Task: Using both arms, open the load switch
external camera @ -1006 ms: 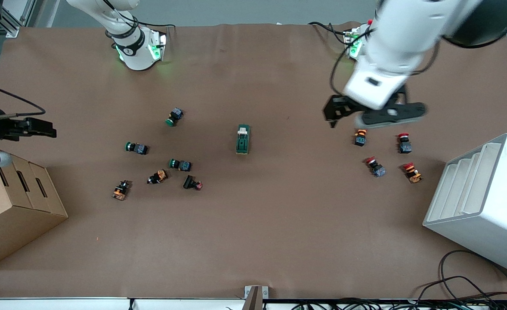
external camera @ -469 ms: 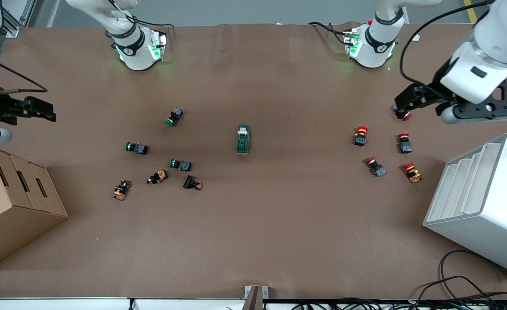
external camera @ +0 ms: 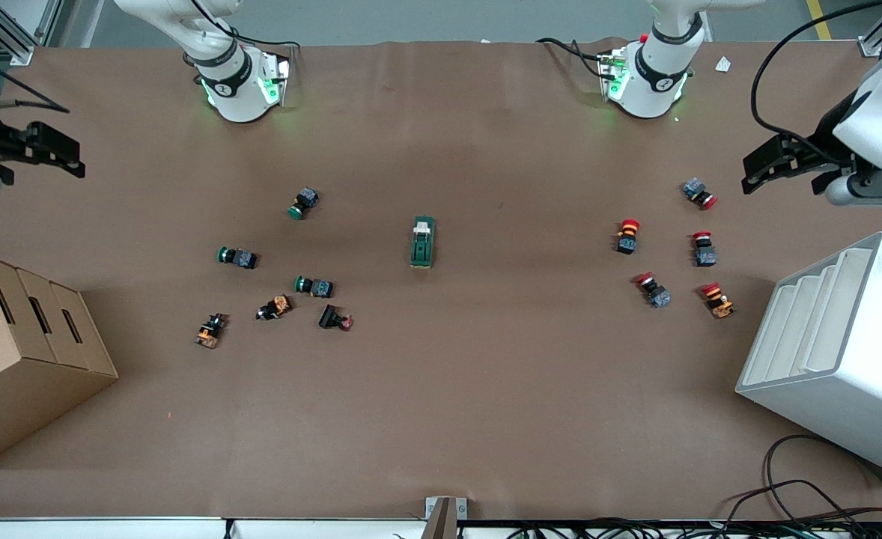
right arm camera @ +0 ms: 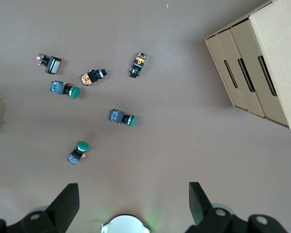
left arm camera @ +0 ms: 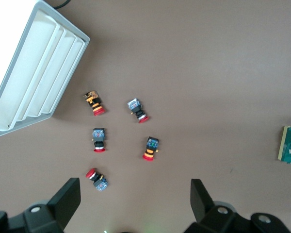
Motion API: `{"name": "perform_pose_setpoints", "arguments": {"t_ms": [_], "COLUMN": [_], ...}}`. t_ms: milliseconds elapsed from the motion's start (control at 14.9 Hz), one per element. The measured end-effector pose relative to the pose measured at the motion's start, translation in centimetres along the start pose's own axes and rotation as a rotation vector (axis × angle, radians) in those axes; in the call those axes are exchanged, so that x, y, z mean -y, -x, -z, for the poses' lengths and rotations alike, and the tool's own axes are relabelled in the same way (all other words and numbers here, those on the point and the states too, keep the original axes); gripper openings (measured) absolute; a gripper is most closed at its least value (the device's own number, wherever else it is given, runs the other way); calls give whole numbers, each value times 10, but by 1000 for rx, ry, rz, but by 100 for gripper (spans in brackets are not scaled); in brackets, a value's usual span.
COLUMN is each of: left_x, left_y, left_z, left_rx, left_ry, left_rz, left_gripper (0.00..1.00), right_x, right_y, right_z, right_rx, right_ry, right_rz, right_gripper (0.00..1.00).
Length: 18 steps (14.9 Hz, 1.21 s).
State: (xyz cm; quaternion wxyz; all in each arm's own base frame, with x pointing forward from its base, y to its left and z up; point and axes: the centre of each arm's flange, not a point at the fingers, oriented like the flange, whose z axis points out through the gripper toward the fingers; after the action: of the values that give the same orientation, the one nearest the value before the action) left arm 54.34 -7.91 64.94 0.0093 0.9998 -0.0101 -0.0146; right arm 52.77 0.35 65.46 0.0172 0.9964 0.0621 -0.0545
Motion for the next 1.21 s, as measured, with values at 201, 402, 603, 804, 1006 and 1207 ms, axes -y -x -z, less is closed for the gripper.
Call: {"name": "perform_pose_setpoints", "arguments": {"t_ms": [201, 402, 603, 804, 1006, 1207], "left_x": [6, 1, -7, -7, -7, -7], "left_y": [17, 32, 39, 38, 36, 33], "left_z": [-2, -4, -5, -6, -5, -8], "left_rx": [12, 18, 21, 23, 20, 25], "left_ry": [-7, -15, -20, -20, -19, -18], "left_rz": [-10, -22, -36, -39, -38, -39], "left_gripper": [100, 100, 100, 100, 100, 100], "right_x": [1, 0, 0, 0, 0, 2], "right_y": [16, 26, 26, 25, 25, 24], "right_z": [14, 22, 17, 13, 13, 14], "right_rx": [-27, -45, -35, -28, -33, -40], "right_ry": [4, 6, 5, 2, -2, -29], "right_rz": [1, -1, 0, 0, -1, -12], "right_gripper": [100, 100, 100, 100, 100, 100]}}
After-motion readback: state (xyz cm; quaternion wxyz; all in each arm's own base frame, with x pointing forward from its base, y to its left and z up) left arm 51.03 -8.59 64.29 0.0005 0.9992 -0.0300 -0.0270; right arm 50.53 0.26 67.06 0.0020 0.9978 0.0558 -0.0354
